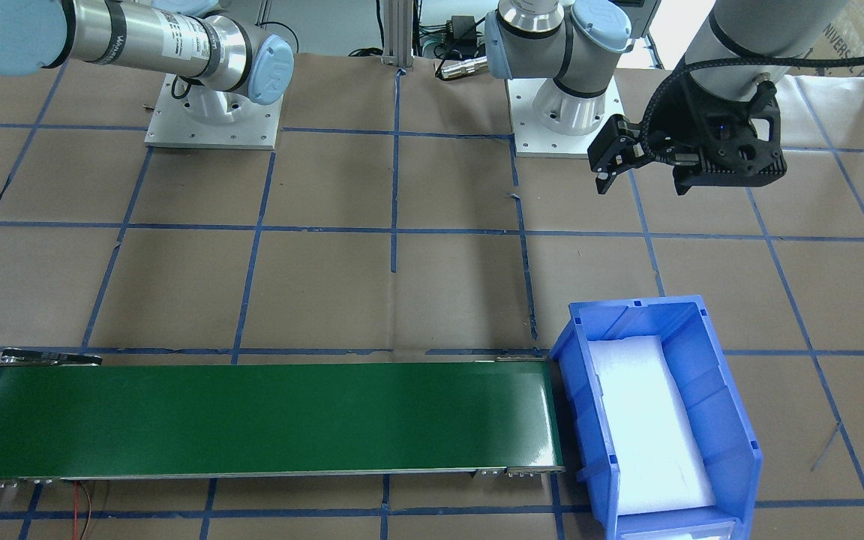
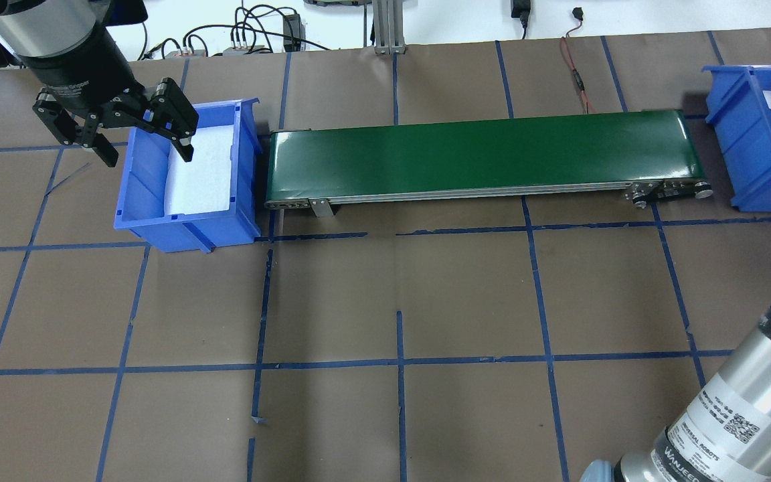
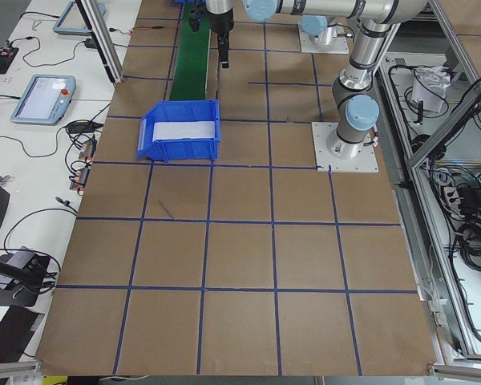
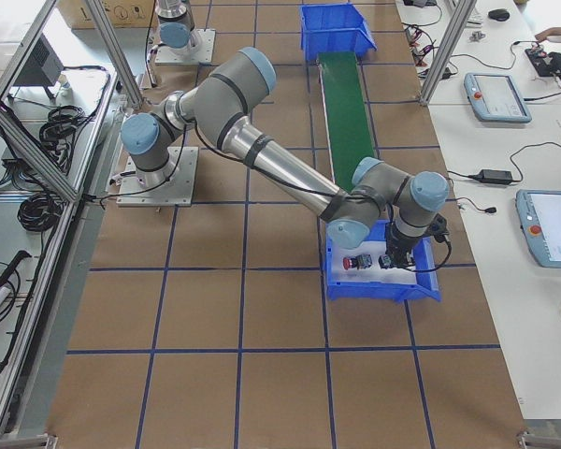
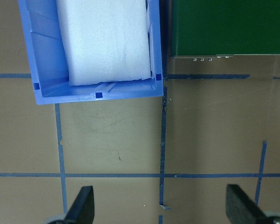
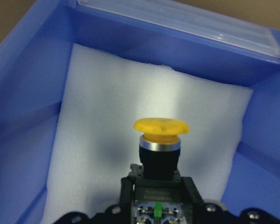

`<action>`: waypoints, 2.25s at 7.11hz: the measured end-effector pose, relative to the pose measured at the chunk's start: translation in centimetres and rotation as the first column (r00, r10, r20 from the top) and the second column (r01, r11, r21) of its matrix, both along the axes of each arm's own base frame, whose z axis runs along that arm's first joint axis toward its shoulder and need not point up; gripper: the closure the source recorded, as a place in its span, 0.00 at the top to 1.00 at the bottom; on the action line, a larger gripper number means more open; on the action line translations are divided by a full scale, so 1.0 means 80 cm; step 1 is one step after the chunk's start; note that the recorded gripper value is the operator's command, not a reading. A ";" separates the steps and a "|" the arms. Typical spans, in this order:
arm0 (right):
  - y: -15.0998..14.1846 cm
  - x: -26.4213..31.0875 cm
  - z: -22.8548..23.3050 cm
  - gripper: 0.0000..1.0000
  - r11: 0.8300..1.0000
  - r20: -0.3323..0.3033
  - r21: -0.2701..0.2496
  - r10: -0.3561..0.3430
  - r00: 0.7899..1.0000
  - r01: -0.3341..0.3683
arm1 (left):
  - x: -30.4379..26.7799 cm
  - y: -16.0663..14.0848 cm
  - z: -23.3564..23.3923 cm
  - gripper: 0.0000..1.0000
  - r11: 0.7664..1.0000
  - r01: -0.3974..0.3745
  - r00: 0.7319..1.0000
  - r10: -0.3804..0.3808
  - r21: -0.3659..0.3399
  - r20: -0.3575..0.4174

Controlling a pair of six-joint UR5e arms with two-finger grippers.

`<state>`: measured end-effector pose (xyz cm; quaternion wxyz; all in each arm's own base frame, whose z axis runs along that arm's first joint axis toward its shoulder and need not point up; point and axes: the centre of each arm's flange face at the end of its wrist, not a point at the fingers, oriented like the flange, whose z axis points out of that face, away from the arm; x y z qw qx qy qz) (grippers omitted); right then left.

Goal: Transport two buttons from left to right
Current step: 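Lower the yellow button into the bin and open the right gripper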

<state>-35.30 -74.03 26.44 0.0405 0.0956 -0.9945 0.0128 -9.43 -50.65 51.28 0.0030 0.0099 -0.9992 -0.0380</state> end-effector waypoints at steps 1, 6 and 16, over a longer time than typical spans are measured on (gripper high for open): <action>-0.002 -0.001 -0.009 0.10 1.000 0.005 -0.003 0.001 1.000 -0.001 | 0.000 0.003 0.004 1.00 1.000 -0.006 1.000 0.006 -0.003 0.005; -0.003 -0.001 -0.015 0.59 1.000 0.010 -0.007 0.001 1.000 -0.001 | 0.000 0.004 0.003 1.00 1.000 -0.016 1.000 0.016 0.002 -0.001; 0.045 0.173 0.201 0.86 0.994 0.057 -0.028 0.110 0.992 -0.108 | -0.001 0.001 0.001 1.00 1.000 -0.015 1.000 0.015 0.004 -0.005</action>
